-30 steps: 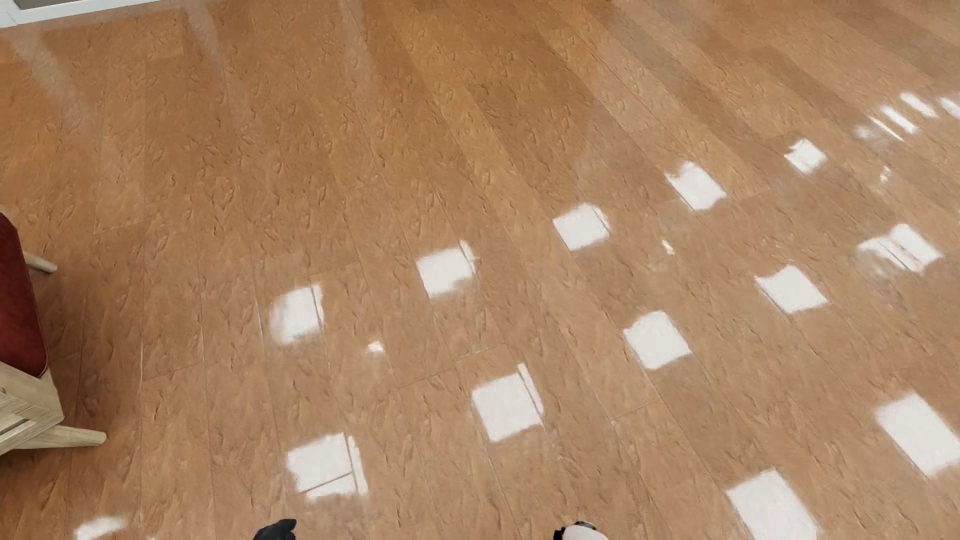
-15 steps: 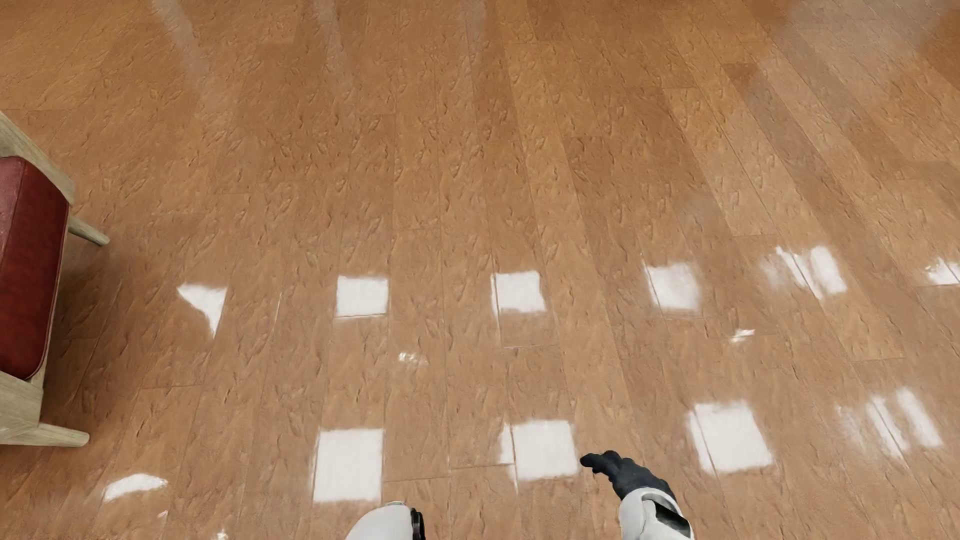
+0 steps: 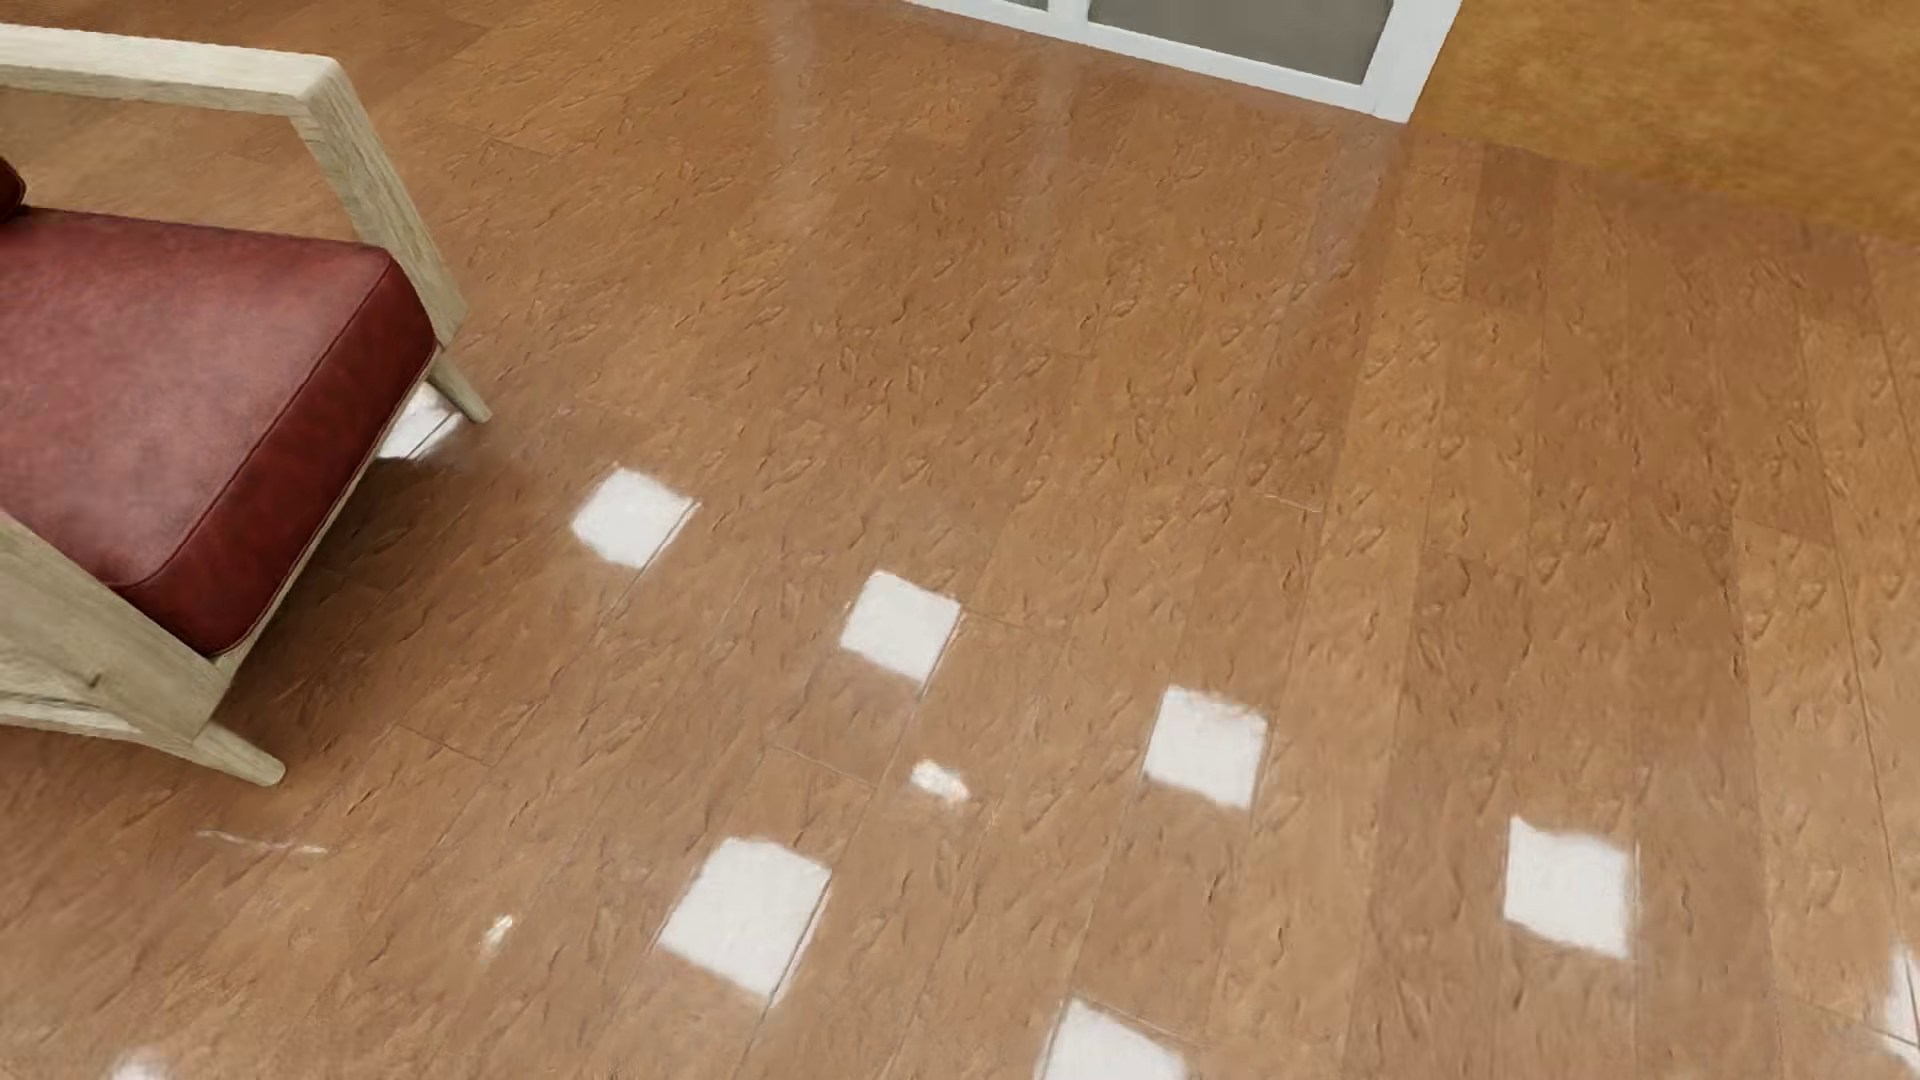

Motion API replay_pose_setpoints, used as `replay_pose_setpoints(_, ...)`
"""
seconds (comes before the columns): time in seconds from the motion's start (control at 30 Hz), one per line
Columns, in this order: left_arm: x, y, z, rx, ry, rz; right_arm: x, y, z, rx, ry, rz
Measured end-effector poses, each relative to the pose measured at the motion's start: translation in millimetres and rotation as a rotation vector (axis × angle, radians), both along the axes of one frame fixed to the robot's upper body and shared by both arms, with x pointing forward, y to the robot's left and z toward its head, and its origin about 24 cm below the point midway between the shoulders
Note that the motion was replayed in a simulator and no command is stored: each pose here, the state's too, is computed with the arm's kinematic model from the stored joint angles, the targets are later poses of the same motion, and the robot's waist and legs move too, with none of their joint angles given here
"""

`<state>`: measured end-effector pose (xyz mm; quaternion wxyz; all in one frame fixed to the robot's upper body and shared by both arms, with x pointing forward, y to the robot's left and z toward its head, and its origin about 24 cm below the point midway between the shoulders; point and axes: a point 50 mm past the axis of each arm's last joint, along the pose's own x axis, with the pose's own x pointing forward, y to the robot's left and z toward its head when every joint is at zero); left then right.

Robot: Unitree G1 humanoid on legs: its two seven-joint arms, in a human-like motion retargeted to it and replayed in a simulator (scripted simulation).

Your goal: Walk towards the dark purple armchair

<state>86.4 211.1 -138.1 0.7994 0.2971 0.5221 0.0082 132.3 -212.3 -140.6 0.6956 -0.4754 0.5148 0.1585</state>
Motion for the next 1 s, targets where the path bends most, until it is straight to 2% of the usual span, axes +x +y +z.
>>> replay_pose_setpoints(0.1,50.9,-7.0,21.1,0.040,-0.229,-0.117,-61.1,-1.0,-16.5,0.029,0.134,-0.156)
replay_pose_setpoints(0.17,77.3,-21.3,34.2,0.027,-0.327,-0.252,-88.2,5.9,-22.1,0.066,0.237,-0.163)
replay_pose_setpoints(0.27,98.9,-41.5,49.3,-0.007,-0.416,-0.403,-101.3,20.9,-24.4,0.121,0.263,-0.186)
replay_pose_setpoints(0.33,104.4,-43.6,58.6,0.000,-0.478,-0.413,-89.0,30.9,-23.7,0.133,0.218,-0.168)
replay_pose_setpoints(0.37,102.9,-41.1,61.3,0.011,-0.512,-0.359,-74.8,32.5,-21.8,0.099,0.178,-0.097)
replay_pose_setpoints(0.43,88.0,-40.4,55.9,0.020,-0.530,-0.232,-42.7,25.8,-14.1,-0.029,0.091,0.096)
replay_pose_setpoints(0.47,79.6,-43.6,49.9,0.010,-0.494,-0.250,-29.3,22.2,-8.9,-0.069,0.042,0.159)
replay_pose_setpoints(0.5,73.7,-47.9,44.1,-0.014,-0.436,-0.332,-19.2,19.2,-2.9,-0.070,-0.020,0.164)
replay_pose_setpoints(0.57,69.7,-51.9,37.1,-0.051,-0.311,-0.531,-11.1,14.5,10.6,0.017,-0.174,0.030)
replay_pose_setpoints(0.6,71.8,-52.7,37.0,-0.044,-0.281,-0.584,-12.9,11.9,18.0,0.070,-0.251,-0.059)
replay_pose_setpoints(0.67,78.2,-54.5,42.1,-0.007,-0.323,-0.563,-15.4,8.4,31.2,0.116,-0.370,-0.168)
replay_pose_setpoints(0.73,81.6,-59.0,48.2,-0.018,-0.402,-0.482,-12.2,8.0,40.2,0.094,-0.434,-0.174)
replay_pose_setpoints(0.8,84.8,-65.0,50.9,-0.051,-0.429,-0.489,-3.5,10.9,47.3,0.078,-0.490,-0.159)
replay_pose_setpoints(0.9,80.4,-64.2,49.8,-0.059,-0.403,-0.555,16.2,22.9,59.0,0.107,-0.575,-0.058)
replay_pose_setpoints(1.0,75.9,-60.7,51.6,-0.090,-0.413,-0.482,31.8,40.2,72.9,0.164,-0.687,0.003)
